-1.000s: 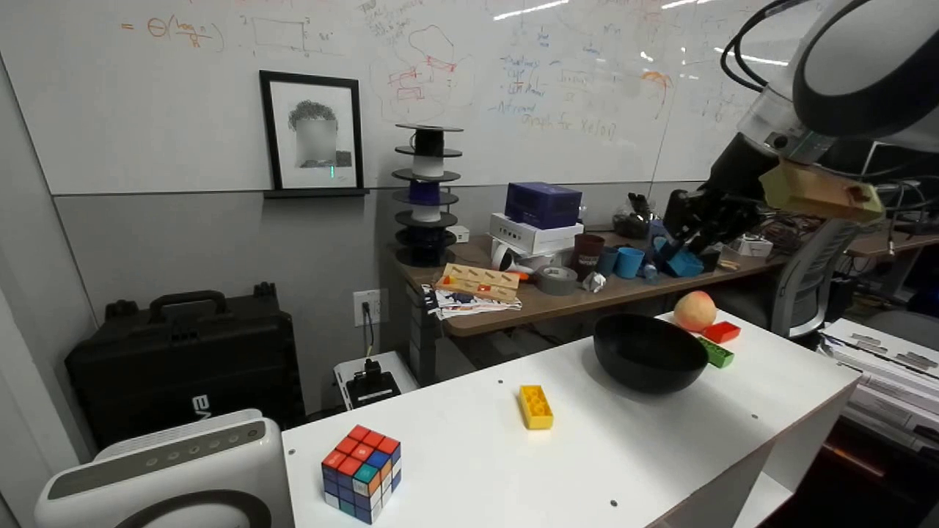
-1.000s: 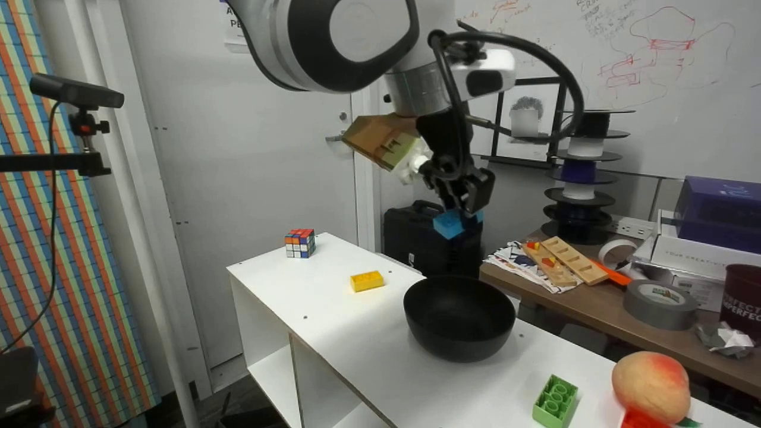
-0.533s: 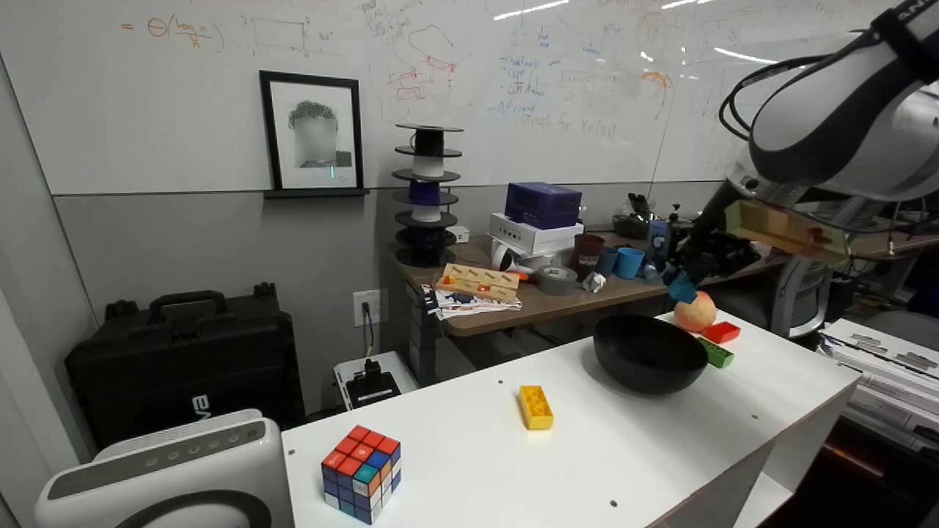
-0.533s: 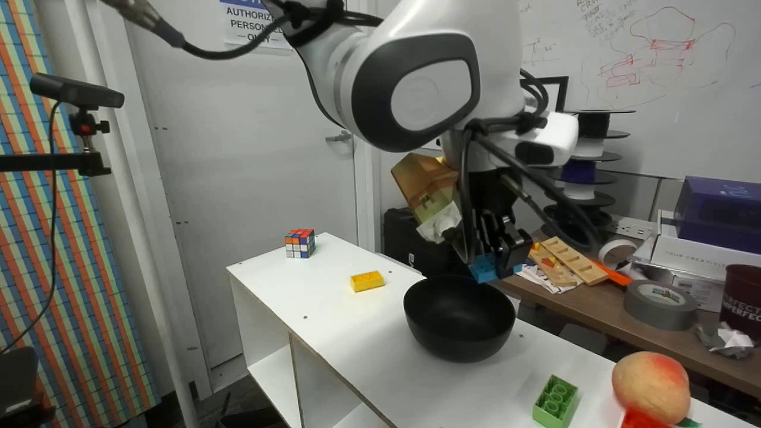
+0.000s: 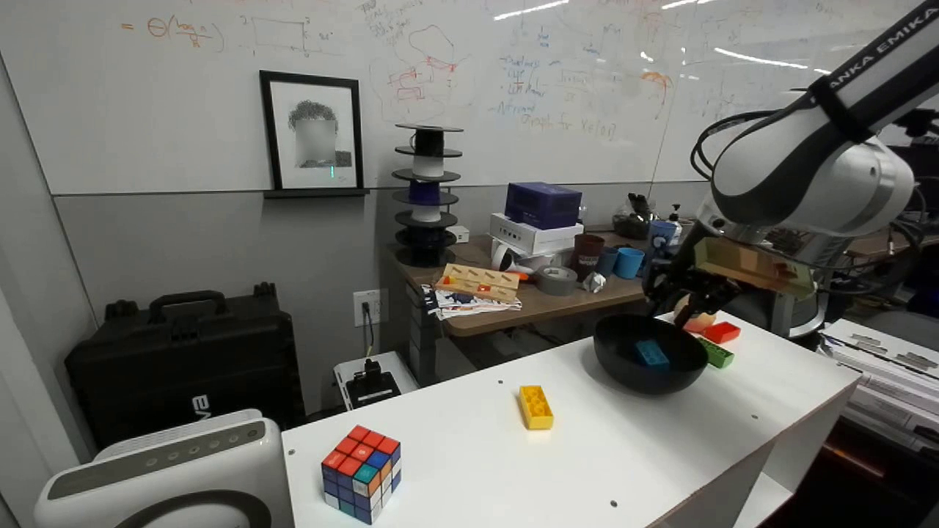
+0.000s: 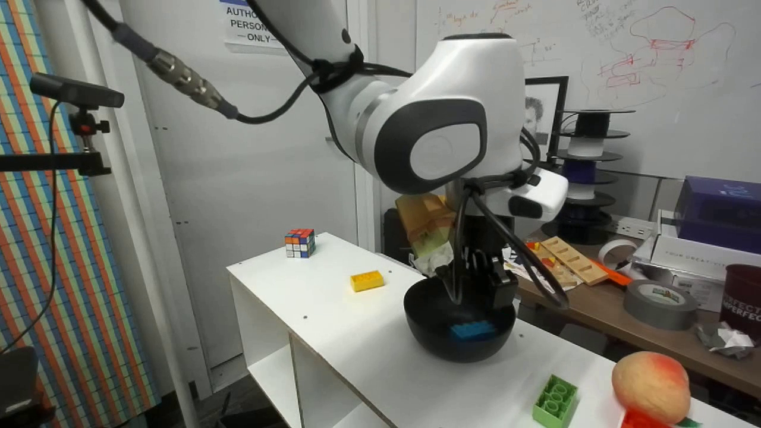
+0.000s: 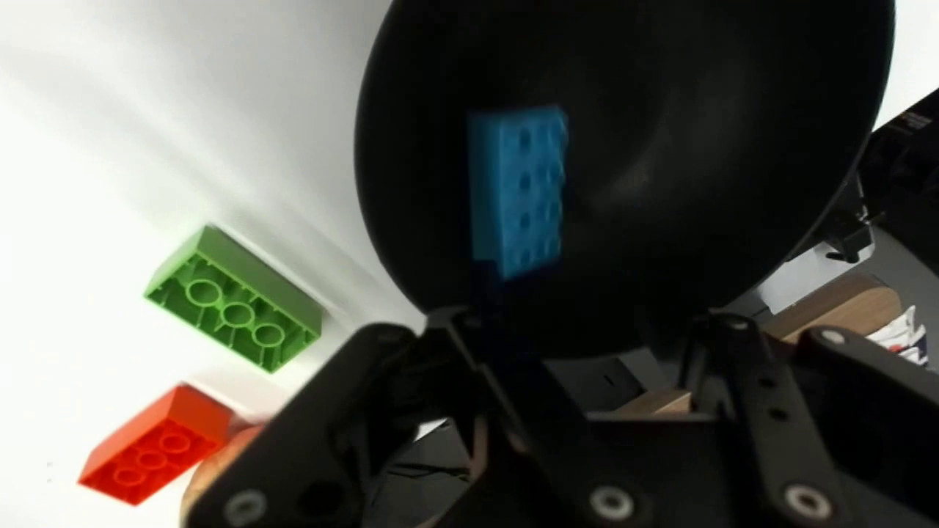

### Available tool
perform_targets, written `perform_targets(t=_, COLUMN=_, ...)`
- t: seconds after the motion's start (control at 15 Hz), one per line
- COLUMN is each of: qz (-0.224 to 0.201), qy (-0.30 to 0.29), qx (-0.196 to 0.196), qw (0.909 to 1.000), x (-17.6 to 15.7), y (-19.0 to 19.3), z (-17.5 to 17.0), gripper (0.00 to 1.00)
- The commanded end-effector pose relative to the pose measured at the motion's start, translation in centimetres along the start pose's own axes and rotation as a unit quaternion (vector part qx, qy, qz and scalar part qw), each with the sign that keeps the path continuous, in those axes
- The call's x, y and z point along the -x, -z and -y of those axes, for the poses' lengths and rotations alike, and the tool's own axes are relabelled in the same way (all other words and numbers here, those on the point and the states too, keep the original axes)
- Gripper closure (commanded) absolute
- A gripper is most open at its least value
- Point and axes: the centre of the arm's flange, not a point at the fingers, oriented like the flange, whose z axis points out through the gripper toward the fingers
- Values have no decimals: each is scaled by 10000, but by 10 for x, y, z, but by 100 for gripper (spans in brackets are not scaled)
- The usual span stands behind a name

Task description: Put the blocks inside the black bowl.

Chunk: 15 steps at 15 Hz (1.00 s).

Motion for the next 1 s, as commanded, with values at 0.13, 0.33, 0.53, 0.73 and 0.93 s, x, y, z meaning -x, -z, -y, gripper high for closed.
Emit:
perform_targets(t=0.13, qz=174, qy=200, qx=-217, qw=9994, x=18, y=19, z=24, gripper=1)
perform_targets(t=0.33, qz=74, qy=735, qx=-155, qw=9971, x=50, y=41, z=43, gripper=0)
perform_targets(t=0.53, qz=180, qy=1549, qx=-134, qw=9877, x=99, y=57, z=70, gripper=0)
perform_targets(t=0.73, qz=431, qy=2170, qx=28, qw=9752, x=139, y=48, z=97, gripper=0)
perform_targets(t=0.93, qz=341, qy=2707, qx=129, qw=9620, x=171, y=22, z=125, gripper=0)
